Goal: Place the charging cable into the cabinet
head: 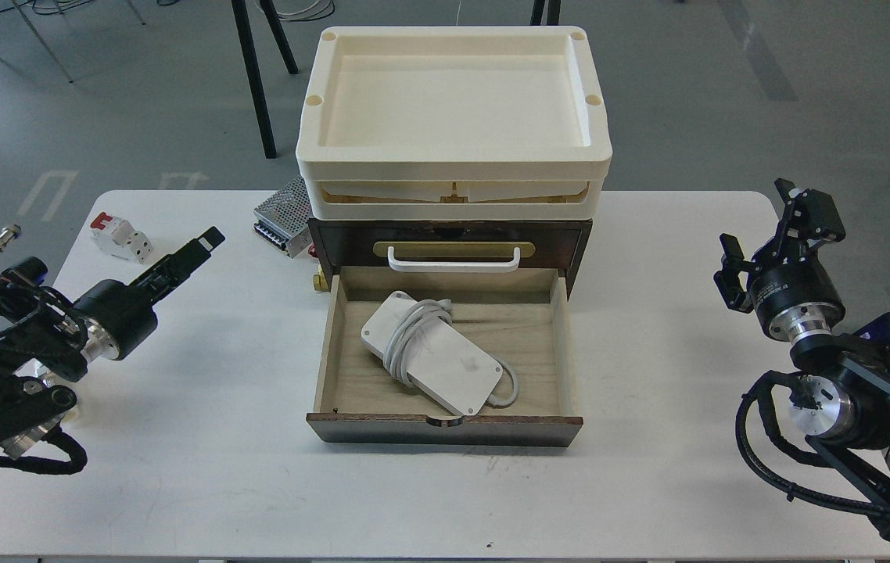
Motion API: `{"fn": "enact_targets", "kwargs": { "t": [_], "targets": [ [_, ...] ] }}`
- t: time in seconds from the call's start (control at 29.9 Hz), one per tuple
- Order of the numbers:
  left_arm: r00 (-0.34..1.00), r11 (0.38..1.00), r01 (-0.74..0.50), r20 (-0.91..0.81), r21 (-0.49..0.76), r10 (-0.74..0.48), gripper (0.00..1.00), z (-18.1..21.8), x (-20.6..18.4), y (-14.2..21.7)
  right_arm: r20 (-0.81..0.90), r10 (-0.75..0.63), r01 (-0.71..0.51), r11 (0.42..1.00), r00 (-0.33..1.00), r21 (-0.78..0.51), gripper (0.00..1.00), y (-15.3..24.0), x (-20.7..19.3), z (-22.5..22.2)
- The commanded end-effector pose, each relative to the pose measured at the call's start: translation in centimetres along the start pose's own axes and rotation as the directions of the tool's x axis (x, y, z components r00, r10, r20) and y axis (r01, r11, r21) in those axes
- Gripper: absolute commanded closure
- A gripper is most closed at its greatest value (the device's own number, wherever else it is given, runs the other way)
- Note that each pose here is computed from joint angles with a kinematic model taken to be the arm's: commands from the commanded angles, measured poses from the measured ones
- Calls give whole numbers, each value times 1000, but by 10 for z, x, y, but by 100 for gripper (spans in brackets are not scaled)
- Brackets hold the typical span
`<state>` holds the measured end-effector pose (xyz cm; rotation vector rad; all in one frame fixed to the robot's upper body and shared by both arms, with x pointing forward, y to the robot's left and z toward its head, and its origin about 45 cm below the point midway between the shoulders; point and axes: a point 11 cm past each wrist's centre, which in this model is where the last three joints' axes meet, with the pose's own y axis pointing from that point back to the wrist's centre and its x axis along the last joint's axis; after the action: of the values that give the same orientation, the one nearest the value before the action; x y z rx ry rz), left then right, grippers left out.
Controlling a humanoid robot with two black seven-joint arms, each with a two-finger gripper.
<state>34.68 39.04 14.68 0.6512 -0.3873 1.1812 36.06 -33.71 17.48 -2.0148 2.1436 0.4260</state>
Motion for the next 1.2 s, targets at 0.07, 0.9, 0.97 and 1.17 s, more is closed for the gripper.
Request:
{"fn": "enact_targets", "kwargs": {
  "t": [0.07, 0.9, 0.97, 1.17],
  "targets": [
    [916, 987, -149, -369, 59, 160, 21, 4, 7, -20, -64, -61, 62, 998, 996, 17, 1, 0, -17, 6],
    [629, 993, -120, -773, 5, 80, 1, -41, 24, -28, 34, 9, -10, 999, 999, 43, 1, -1, -1, -5],
    [627, 992, -122, -775, 5, 81, 1, -41, 24, -28, 38, 12, -13, 999, 999, 41, 1, -1, -1, -4],
    [611, 992, -125, -788, -8, 71, 1, -34, 16, -36, 36, 11, -13, 999, 999, 41, 1, -1, -1, -4]
  ]
}}
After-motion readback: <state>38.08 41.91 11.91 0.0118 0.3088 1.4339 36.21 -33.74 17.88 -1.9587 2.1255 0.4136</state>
